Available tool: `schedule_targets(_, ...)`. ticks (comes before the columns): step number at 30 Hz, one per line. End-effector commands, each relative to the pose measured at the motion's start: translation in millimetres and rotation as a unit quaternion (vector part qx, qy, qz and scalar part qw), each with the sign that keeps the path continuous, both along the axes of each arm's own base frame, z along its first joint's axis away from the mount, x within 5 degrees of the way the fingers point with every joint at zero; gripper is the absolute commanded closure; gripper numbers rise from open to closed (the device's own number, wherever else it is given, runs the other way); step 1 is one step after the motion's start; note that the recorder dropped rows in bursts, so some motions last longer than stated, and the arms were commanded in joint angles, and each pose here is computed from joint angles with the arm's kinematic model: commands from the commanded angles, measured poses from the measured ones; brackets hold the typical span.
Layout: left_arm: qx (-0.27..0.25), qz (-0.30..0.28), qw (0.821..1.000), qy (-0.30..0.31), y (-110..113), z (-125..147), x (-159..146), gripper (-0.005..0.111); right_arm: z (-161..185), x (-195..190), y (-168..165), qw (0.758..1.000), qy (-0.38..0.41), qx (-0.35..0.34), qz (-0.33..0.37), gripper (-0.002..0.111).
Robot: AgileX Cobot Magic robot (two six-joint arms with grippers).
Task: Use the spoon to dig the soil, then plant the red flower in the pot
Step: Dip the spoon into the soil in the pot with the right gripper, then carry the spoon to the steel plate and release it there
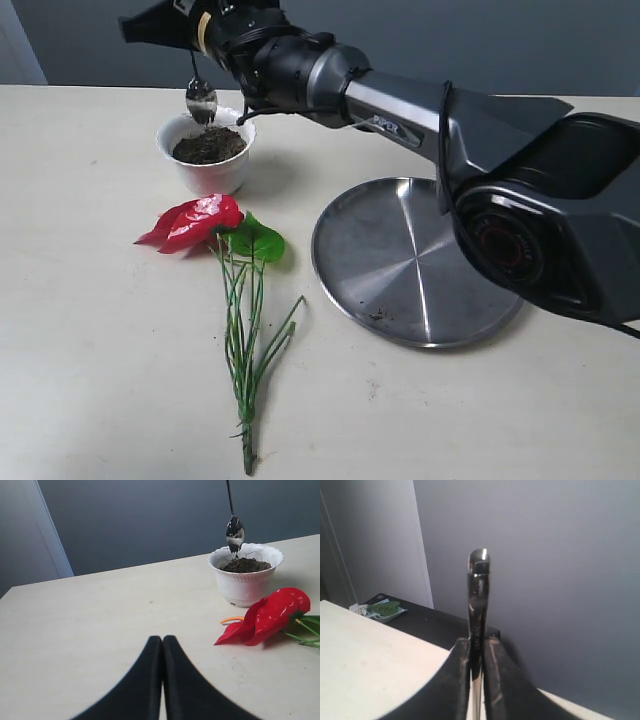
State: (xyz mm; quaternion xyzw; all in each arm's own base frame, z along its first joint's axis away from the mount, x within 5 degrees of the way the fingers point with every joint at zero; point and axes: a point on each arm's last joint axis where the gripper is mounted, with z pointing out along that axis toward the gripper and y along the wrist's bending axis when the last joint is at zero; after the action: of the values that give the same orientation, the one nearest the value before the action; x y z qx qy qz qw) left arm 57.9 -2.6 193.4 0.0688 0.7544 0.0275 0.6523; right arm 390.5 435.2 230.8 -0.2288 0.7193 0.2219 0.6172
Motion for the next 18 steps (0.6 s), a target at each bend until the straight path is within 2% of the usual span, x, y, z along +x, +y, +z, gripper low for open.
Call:
schedule_targets(1, -0.002, 0.002, 1.0, -0.005, 0.2, 0.2, -0.4, 0.106, -27.1, 1.6, 5.0, 1.0, 0.013, -0.021, 0.009, 0.109)
schedule_targets(5, -0.002, 0.002, 1.0, -0.005, 0.2, 0.2, -0.4, 0.106, -31.4, 2.0, 5.4, 1.0, 0.016, -0.024, 0.009, 0.109)
schedule_targets(7, -0.002, 0.002, 1.0, -0.005, 0.2, 0.2, -0.4, 0.106, -20.9, 1.6, 3.7, 1.0, 0.009, -0.017, 0.005, 0.109)
schedule_targets(16, -0.002, 0.002, 1.0, -0.005, 0.2, 0.2, -0.4, 0.106, 75.0, -11.7, -14.9, 0.998, -0.04, 0.052, -0.007, 0.109)
schedule_targets(18, -0.002, 0.002, 1.0, -0.005, 0.2, 0.2, -0.4, 0.106, 99.1, -15.1, -27.6, 0.996, -0.037, 0.071, -0.034, 0.109)
